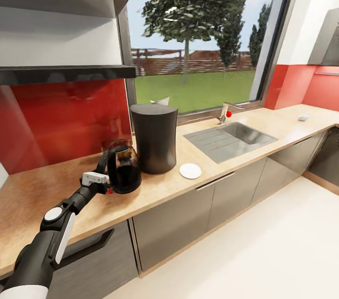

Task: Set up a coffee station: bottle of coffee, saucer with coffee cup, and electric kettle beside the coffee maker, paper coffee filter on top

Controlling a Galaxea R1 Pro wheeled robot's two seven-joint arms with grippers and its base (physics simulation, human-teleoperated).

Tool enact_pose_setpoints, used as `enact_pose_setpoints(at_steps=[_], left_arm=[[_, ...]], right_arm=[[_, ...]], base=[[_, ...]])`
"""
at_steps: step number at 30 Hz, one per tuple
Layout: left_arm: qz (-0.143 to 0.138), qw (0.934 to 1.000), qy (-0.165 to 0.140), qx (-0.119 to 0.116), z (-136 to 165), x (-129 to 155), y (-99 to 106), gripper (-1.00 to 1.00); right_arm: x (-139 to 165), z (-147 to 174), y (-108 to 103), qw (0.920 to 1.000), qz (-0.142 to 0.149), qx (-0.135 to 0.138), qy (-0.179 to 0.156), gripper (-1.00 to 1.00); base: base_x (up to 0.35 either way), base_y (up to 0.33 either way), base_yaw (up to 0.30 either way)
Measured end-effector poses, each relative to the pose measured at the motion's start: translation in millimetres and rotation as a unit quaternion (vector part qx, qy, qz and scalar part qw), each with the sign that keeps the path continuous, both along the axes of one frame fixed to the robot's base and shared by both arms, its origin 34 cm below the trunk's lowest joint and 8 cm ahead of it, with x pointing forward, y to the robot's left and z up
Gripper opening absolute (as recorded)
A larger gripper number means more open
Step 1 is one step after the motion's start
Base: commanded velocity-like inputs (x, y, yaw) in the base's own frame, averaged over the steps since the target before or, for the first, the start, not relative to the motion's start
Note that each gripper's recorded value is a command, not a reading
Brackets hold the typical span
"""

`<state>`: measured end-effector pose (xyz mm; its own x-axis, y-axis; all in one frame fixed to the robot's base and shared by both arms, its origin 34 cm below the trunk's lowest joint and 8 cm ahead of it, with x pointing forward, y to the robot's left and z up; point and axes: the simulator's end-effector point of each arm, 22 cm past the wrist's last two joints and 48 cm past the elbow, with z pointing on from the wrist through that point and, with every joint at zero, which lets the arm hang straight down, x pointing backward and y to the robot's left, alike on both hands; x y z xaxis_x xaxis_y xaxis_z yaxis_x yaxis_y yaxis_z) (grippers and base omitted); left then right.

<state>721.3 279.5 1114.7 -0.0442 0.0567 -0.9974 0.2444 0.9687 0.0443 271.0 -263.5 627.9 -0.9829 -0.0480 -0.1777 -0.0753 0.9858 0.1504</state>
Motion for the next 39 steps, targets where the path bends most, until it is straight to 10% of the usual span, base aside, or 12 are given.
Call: enact_pose_setpoints(at_steps=[39], left_arm=[[0.004, 0.9991, 0.042, -0.011, -40.7, -1.3, 2.5, -1.0]], right_arm=[[0.0, 0.1, 0.0, 1.0, 0.0, 0.0, 0.0, 1.0]], base=[[0.019, 0.0, -0.06]])
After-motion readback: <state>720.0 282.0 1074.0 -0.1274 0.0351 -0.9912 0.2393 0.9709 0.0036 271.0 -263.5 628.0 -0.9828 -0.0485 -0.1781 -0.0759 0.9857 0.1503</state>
